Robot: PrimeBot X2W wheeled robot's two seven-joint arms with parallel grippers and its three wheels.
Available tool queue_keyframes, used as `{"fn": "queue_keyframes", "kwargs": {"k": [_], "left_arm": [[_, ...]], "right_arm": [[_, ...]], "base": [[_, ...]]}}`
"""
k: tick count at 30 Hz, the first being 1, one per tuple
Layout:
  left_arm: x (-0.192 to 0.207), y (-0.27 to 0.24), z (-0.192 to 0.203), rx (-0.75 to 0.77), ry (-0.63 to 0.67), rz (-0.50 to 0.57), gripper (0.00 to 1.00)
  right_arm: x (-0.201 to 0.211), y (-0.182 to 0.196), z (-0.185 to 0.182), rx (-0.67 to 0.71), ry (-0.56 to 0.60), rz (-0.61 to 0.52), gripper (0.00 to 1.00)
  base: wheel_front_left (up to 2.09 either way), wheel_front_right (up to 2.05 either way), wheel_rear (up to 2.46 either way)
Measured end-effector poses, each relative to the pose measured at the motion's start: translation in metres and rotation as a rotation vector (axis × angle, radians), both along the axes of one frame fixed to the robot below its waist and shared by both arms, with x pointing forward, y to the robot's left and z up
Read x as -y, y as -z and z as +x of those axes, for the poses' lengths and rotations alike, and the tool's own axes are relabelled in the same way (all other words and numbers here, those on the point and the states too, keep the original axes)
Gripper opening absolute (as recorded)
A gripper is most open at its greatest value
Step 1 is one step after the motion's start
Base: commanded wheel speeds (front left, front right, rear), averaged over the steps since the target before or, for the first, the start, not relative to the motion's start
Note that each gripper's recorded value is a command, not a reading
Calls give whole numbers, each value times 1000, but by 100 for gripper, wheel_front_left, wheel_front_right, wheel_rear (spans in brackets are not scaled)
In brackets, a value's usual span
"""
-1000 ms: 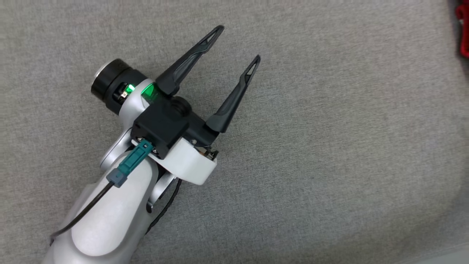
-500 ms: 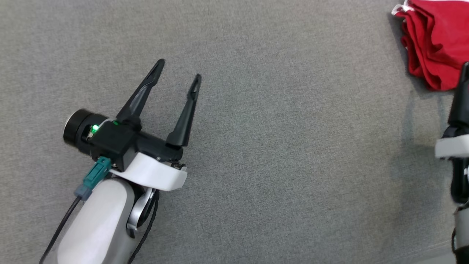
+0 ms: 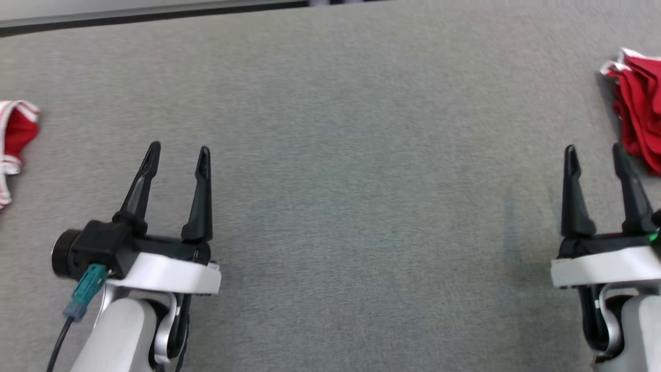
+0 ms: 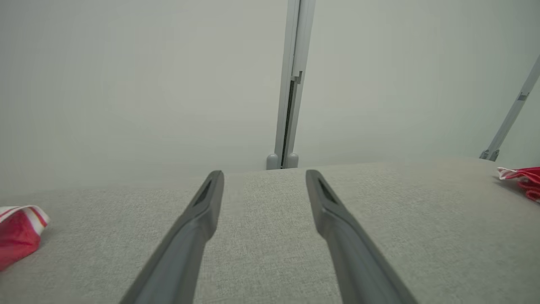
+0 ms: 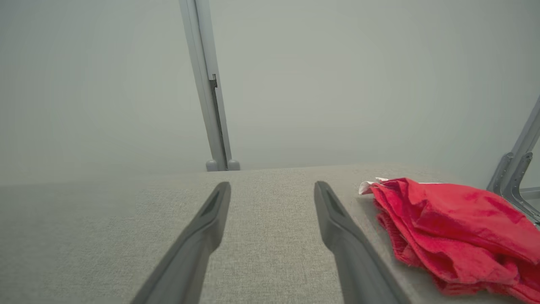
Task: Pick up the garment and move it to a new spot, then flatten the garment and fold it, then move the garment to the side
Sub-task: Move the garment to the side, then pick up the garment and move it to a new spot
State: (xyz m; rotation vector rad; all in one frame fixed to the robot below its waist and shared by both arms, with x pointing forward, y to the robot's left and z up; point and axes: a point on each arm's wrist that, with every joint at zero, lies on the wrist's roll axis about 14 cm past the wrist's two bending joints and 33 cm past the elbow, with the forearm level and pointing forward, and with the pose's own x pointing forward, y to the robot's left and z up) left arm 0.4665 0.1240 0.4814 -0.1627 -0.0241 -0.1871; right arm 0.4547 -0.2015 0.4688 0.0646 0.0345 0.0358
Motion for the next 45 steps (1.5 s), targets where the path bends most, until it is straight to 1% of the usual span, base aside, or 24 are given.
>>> {"fn": "queue_keyframes", "kwargs": {"k": [7,16,22,31,45], "left_arm": [[-47,-6,-36,-13,-134,38,100],[-72,-16,-77,-12,-198,59,100],[-75,-17,-101,-26,-209,62,100],[-65,-24,-126,-24,-187,55,100],[-56,-32,-129,-14,-167,53,100]], "right_arm": [[-44,-14,-13,0,-113,33,100],[-57,-32,-39,5,-156,37,100],[-55,-38,-64,-4,-154,27,100],[-46,-48,-97,4,-130,19,100],[-44,-56,-105,18,-124,17,100]], "base": [[0,0,0],[0,0,0],[0,0,0],[0,0,0],[0,0,0]]}}
